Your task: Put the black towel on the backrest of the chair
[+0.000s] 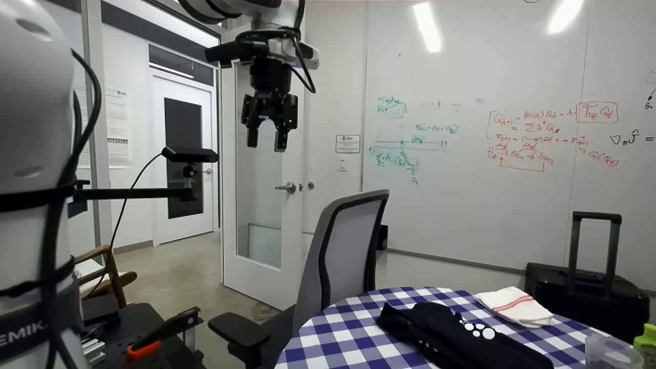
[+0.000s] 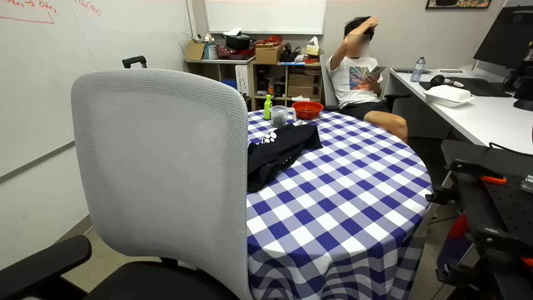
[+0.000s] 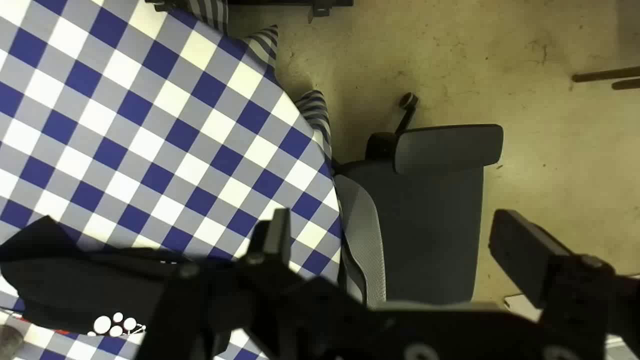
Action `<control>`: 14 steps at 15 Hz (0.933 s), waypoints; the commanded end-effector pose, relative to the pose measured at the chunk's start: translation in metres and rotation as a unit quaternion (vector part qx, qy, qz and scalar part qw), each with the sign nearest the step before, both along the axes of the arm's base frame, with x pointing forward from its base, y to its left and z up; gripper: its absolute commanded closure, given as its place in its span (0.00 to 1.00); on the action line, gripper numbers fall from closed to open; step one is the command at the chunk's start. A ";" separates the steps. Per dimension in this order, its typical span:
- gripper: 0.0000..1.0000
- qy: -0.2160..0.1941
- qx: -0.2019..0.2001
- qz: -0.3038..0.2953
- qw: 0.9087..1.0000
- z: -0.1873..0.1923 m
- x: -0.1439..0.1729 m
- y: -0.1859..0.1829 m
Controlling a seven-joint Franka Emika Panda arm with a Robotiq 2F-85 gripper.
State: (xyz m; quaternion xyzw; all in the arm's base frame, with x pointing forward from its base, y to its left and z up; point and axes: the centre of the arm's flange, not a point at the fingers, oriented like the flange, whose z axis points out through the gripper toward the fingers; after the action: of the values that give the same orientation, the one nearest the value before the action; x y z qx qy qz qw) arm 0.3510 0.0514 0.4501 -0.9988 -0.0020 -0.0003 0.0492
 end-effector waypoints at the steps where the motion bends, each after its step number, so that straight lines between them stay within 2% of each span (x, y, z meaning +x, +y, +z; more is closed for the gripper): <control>1: 0.00 0.000 0.000 0.000 1.000 0.000 0.000 0.000; 3: 0.00 -0.006 0.012 -0.046 0.999 -0.002 0.007 -0.001; 4: 0.00 -0.010 0.025 -0.087 0.996 -0.003 0.013 -0.005; 8: 0.00 -0.016 0.049 -0.186 0.981 -0.010 0.043 -0.038; 11: 0.00 -0.024 0.061 -0.263 0.962 -0.029 0.073 -0.083; 14: 0.00 -0.038 0.076 -0.339 0.937 -0.047 0.100 -0.130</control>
State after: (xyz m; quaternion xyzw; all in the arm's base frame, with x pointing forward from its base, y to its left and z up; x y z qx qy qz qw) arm 0.4087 -0.0462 0.4185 -0.9567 0.2690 -0.0474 0.1007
